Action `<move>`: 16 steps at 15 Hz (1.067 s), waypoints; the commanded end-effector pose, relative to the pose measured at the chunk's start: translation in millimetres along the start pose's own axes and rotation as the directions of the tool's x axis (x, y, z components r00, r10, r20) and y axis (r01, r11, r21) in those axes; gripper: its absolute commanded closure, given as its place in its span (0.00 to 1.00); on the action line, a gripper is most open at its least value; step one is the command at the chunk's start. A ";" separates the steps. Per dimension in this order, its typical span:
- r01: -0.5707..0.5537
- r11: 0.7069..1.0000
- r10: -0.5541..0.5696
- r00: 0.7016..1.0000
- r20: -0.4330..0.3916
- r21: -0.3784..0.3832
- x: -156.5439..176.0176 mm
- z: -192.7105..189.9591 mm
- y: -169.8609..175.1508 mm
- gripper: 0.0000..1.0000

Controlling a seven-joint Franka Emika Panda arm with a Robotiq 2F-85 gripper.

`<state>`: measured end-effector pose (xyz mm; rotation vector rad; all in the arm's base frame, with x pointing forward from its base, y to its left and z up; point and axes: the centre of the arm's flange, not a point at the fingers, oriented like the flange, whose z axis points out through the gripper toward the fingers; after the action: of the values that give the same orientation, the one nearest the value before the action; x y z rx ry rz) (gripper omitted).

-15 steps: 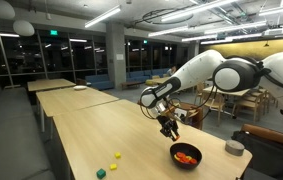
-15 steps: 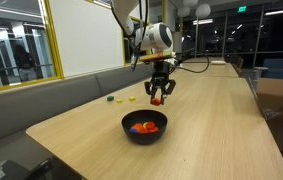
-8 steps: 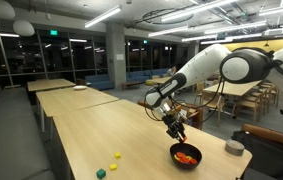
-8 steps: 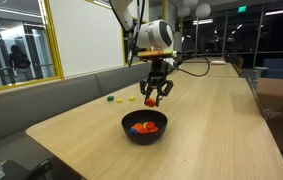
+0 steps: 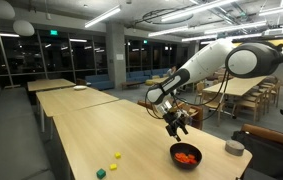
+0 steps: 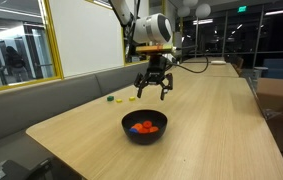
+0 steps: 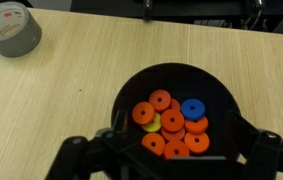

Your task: Pick up the orange objects from the table and put them in the bowl

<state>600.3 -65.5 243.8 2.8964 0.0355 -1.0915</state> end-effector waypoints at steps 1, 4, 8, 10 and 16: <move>-0.063 0.998 0.064 0.982 -0.177 0.017 -73.9 -18.8 -4.7 0.00; -0.124 0.991 0.132 0.945 -0.300 0.044 -117.6 -34.5 -13.0 0.00; -0.197 0.973 0.230 0.868 -0.440 0.119 -173.9 -34.8 -26.4 0.00; -0.218 0.963 0.270 0.822 -0.501 0.161 -200.5 -29.4 -32.8 0.00; -0.260 0.922 0.386 0.661 -0.643 0.287 -269.4 8.2 -49.5 0.00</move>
<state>463.6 -31.3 409.9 3.0832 -0.4541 -0.1059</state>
